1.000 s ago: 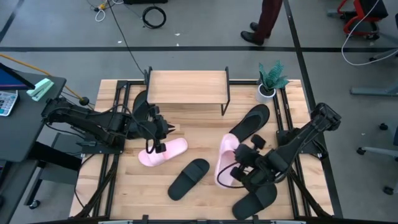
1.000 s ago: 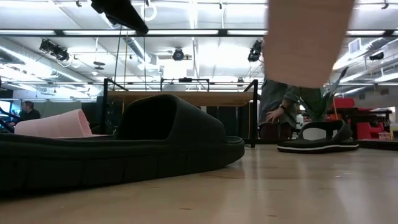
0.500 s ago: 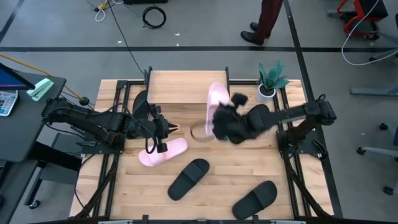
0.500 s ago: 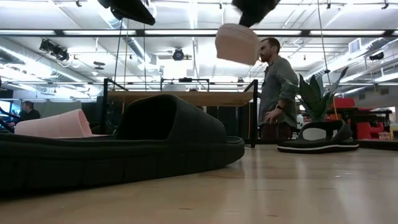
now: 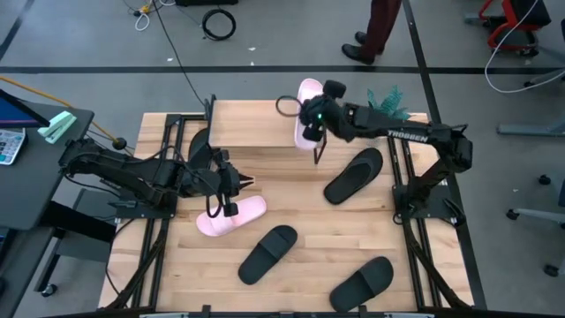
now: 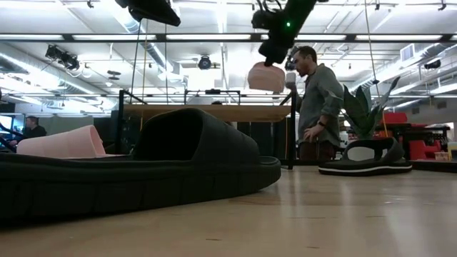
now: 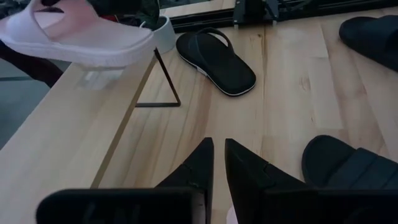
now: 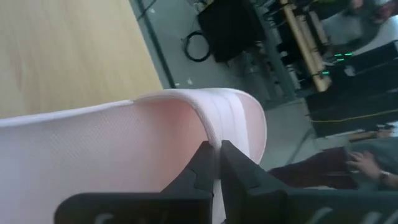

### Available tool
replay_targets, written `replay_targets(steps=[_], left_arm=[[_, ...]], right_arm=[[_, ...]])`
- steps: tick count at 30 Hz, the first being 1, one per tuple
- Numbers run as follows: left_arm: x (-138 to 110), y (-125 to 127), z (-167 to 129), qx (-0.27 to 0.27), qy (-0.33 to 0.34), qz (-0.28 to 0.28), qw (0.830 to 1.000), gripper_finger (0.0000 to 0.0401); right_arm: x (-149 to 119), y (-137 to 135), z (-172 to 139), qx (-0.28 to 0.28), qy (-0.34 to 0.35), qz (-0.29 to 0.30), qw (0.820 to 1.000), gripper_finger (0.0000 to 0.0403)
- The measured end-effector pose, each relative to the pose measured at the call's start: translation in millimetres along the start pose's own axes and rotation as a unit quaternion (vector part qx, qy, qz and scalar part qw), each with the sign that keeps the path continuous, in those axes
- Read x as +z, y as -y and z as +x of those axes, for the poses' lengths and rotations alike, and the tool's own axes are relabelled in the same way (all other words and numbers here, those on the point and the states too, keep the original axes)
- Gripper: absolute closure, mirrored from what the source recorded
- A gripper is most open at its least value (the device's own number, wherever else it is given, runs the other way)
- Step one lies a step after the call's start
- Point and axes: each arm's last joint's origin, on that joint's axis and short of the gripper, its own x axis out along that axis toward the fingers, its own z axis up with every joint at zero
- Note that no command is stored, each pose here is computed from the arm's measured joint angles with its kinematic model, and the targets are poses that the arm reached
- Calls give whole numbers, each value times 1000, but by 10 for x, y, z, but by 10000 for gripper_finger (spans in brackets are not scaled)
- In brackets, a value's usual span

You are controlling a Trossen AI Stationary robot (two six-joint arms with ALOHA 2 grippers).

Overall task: Pick and place slides into the shelf
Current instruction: Put the right pink slide on the shelf

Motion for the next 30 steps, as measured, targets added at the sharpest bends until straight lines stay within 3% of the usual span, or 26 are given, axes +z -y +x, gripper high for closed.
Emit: replay_targets(steps=[5,11,16,30], left_arm=[[-1,0,0,0,0,0,1000,356],[0,0,0,0,0,23,1000,360],[0,0,0,0,0,21,1000,354],[0,0,0,0,0,21,1000,355]], right_arm=[[-132,82,178,38,-9,6,999,393],[-231,74,274,40,-19,3,999,393],[-184,81,283,53,15,-10,998,388],[-229,178,357,53,14,3,998,326]])
